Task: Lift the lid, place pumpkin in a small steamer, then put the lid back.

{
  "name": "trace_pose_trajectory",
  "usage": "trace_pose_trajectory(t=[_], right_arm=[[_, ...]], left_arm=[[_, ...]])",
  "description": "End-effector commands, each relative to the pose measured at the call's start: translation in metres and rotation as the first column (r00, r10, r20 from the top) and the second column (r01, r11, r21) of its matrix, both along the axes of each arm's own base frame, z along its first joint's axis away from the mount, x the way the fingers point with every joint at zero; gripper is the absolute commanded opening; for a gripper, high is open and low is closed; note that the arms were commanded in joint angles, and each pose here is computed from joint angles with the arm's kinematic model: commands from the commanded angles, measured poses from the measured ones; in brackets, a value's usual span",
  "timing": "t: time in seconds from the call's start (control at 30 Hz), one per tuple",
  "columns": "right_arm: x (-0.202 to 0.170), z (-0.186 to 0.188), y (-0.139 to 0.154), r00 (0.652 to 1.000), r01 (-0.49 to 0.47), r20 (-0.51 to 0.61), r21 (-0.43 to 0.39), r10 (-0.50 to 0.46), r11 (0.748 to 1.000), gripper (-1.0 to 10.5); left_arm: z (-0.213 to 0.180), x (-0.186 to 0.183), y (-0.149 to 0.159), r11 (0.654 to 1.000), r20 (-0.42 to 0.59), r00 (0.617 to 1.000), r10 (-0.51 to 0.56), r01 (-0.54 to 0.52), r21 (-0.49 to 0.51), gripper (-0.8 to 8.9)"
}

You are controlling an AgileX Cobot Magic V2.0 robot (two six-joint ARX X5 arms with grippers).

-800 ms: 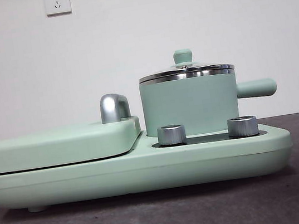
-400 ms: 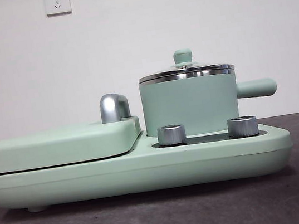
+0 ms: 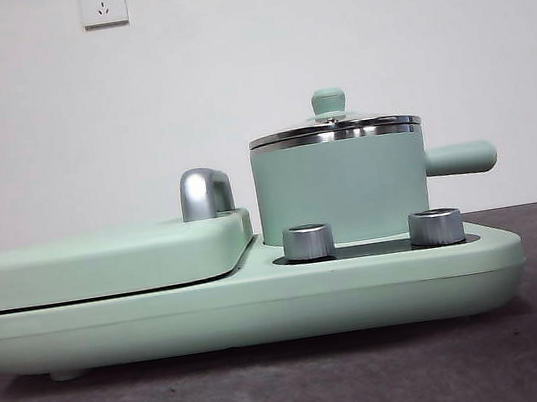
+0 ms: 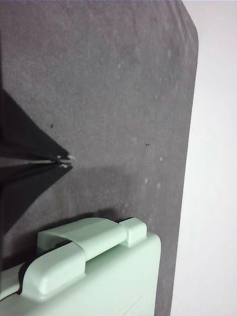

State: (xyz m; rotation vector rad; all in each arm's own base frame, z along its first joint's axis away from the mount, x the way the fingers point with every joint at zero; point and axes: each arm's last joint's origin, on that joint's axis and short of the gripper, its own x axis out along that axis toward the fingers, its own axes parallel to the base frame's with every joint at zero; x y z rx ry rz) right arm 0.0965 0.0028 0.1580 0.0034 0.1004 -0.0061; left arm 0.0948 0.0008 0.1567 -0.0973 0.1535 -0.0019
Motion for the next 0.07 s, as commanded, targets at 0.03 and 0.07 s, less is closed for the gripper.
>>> trace_pose_trajectory(t=[0.03,0.07], right_arm=[[0.0002,0.0000,-0.0003,1.000,0.006,0.011,0.017,-0.007,1.000,0.2],[0.0002,0.0000,-0.0003,1.000,0.006,0.011,0.017,-0.007,1.000,0.2]], left_arm=[[-0.0068,0.0007,-0.0001,1.000,-0.023,1.000,-0.001,0.001,-0.003,0.07],[-0.0067,0.0007,-0.0001,1.000,-0.023,1.000,-0.001,0.001,-0.003,0.07]])
